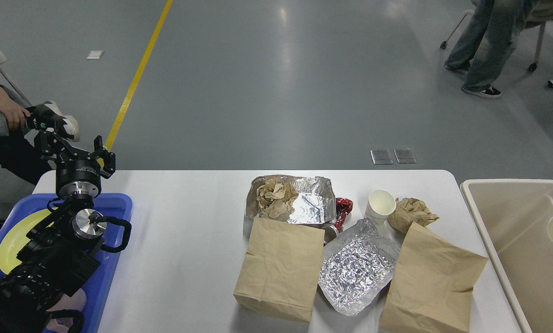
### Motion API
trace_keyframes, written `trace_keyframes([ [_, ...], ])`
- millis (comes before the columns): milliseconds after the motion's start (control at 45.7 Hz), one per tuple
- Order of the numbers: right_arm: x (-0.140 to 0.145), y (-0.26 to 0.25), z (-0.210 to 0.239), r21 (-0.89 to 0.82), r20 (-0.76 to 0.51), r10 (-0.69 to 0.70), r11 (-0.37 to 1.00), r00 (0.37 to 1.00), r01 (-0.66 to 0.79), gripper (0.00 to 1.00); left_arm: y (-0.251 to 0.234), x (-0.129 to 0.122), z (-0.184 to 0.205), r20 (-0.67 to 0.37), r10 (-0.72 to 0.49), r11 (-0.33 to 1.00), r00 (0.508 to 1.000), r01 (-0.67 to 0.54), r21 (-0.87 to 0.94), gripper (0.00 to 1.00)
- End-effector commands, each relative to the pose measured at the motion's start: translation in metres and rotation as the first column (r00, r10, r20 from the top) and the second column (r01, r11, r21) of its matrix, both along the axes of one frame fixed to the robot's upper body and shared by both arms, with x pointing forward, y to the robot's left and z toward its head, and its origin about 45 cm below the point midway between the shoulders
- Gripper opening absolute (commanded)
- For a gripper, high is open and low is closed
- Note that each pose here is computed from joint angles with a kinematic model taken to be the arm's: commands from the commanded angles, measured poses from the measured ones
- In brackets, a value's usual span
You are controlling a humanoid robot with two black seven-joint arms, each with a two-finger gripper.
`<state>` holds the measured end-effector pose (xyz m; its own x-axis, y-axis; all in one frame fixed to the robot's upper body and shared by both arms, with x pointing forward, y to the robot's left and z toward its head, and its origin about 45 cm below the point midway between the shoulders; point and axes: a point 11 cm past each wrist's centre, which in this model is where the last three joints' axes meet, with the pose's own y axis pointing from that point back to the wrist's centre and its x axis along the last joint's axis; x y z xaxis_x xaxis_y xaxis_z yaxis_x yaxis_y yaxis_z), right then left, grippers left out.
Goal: Tidy desktop
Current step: 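Grasp the farther paper cup and carry it into the white bin, then move the right gripper back over to the brown paper bag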
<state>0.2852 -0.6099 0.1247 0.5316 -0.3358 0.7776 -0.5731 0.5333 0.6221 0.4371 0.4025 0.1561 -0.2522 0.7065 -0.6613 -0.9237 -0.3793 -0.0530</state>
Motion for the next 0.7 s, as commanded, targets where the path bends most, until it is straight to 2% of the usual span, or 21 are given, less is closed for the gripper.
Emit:
trace_keyframes([
  [0, -0.014, -0.001, -0.013, -0.027, 0.04, -0.015, 1.0, 0.999, 0.016, 1.0, 0.0, 0.0, 0.0, 0.0, 0.0, 1.0, 1.0, 0.0, 0.0, 0.97],
  [153, -0.018, 0.001, -0.018, -0.009, 0.036, -0.028, 1.0, 0.999, 0.028, 1.0, 0.0, 0.0, 0.0, 0.0, 0.0, 1.0, 1.0, 0.0, 0.0, 0.97],
  [263, -0.007, 0.01, -0.017, 0.011, 0.046, -0.018, 1.0, 0.999, 0.018, 1.0, 0.0, 0.0, 0.0, 0.0, 0.0, 1.0, 1.0, 0.0, 0.0, 0.97],
  [482, 0.083, 0.074, 0.019, 0.101, 0.15, 0.099, 0.988, 0.984, -0.115, 1.0, 0.0, 0.0, 0.0, 0.0, 0.0, 1.0, 1.0, 0.0, 0.0, 0.97],
  [679, 0.145, 0.159, 0.065, 0.237, 0.094, 0.253, 0.934, 0.963, -0.268, 1.0, 0.0, 0.0, 0.0, 0.0, 0.0, 1.0, 1.0, 0.0, 0.0, 0.97],
])
